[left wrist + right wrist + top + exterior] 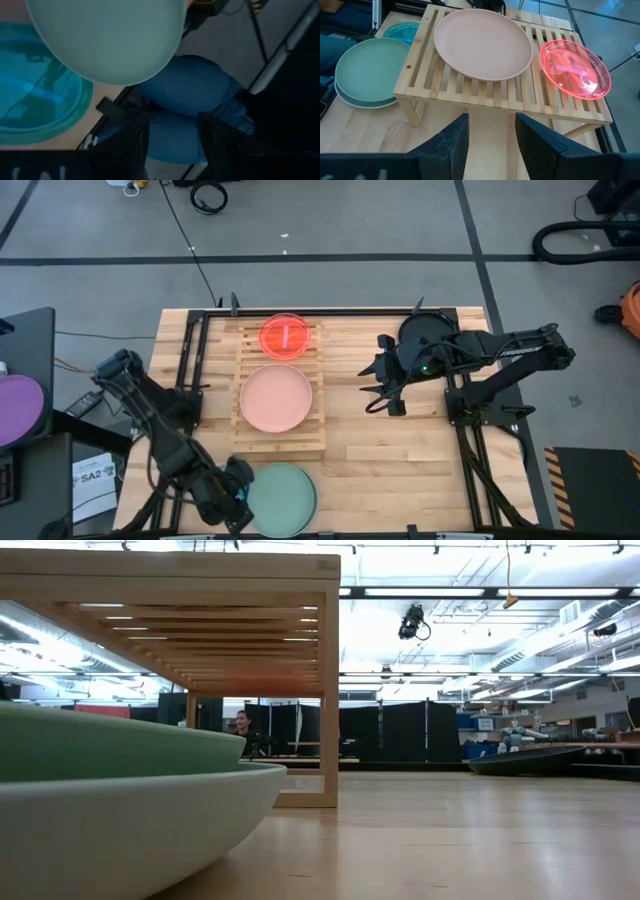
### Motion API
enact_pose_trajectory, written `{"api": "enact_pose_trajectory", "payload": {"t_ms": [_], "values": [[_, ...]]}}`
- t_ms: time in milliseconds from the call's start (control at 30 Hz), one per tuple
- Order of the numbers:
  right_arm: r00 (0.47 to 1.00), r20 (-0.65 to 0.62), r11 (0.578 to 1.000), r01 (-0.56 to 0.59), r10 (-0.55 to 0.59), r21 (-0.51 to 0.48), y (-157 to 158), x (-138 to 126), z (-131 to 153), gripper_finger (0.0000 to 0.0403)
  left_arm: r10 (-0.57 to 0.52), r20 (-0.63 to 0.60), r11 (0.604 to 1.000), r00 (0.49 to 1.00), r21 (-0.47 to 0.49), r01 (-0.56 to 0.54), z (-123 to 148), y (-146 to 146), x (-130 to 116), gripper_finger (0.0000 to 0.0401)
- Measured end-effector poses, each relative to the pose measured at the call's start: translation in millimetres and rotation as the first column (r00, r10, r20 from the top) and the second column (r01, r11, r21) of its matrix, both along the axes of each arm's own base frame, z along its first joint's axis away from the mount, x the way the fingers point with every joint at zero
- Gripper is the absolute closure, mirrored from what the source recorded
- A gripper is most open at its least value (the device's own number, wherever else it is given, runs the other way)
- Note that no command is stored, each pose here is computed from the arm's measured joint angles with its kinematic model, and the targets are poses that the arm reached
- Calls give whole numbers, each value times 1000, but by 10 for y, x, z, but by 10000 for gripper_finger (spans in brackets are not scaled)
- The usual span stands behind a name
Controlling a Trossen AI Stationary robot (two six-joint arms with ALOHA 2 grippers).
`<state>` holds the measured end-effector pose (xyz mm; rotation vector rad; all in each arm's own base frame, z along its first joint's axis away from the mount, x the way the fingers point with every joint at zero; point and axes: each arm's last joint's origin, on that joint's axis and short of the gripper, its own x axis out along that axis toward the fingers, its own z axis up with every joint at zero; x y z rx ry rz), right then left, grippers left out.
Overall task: Place and stack plates onto a shelf
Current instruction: Stack the light green plate on the light brown plate
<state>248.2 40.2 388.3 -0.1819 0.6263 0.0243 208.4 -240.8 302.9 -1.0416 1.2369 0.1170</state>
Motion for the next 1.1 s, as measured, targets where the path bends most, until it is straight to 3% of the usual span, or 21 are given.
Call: {"api": "enact_pose_trajectory", "payload": {"t_ms": [267,800,1100], "values": [[1000,0,1000,-1,1,-1,0,0,0,237,126,-162,990,979,79,-114,-321,-88,75,225],[1000,-1,1000,-10,10,-15,0,0,0,237,203,-291,951,935,287,-117,-743,-124,116,225],[1000,-1,1000,-11,11,-15,1,0,0,238,230,-317,929,920,352,-111,-958,-158,180,225]]}}
